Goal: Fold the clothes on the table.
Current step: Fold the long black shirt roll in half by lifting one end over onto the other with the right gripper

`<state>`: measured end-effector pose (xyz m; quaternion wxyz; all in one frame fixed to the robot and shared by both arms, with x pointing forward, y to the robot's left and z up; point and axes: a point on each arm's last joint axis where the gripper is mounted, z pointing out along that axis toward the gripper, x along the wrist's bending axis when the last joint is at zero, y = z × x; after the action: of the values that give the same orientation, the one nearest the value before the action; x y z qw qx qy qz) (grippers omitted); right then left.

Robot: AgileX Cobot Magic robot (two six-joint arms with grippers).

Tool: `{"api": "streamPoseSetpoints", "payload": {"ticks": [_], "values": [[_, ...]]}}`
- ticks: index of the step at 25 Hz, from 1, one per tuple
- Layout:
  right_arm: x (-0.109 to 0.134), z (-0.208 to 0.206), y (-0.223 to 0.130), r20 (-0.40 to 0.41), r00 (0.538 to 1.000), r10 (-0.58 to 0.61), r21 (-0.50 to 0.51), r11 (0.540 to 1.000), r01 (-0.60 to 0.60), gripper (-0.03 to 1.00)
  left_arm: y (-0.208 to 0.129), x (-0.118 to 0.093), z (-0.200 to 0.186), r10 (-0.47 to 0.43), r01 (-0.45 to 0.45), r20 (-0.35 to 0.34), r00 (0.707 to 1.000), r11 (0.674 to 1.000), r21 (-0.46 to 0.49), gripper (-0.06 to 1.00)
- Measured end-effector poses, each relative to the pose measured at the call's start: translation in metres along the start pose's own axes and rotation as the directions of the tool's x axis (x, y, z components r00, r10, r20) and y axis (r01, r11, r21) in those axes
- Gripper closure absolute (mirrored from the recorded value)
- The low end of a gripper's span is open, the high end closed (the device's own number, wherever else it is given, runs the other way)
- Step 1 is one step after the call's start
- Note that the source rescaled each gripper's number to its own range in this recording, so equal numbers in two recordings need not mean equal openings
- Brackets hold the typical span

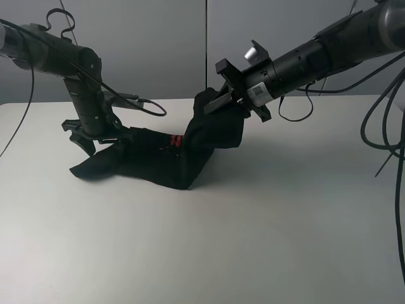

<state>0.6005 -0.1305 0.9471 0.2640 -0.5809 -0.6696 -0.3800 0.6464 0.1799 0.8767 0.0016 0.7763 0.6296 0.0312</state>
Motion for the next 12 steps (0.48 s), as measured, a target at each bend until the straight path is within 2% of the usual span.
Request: {"api": "streamPoseSetpoints", "payload": {"ticks": [3, 7, 12], "values": [[-0.012, 0.019, 0.001, -0.05, 0.998, 0.033, -0.01, 0.999, -0.034, 0.81, 0.0, 0.0, 0.0, 0.001, -0.001, 0.001, 1.0, 1.0, 0.0, -0.05], [-0.029, 0.05, -0.008, -0.058, 0.996, 0.069, 0.033, 0.997, -0.067, 0.81, 0.0, 0.0, 0.0, 0.003, -0.003, 0.001, 1.0, 1.0, 0.002, -0.05], [-0.03, 0.078, -0.015, -0.096, 0.994, 0.058, 0.022, 0.998, -0.056, 0.81, 0.0, -0.001, 0.0, 0.012, -0.012, 0.008, 1.0, 1.0, 0.003, -0.05]]}}
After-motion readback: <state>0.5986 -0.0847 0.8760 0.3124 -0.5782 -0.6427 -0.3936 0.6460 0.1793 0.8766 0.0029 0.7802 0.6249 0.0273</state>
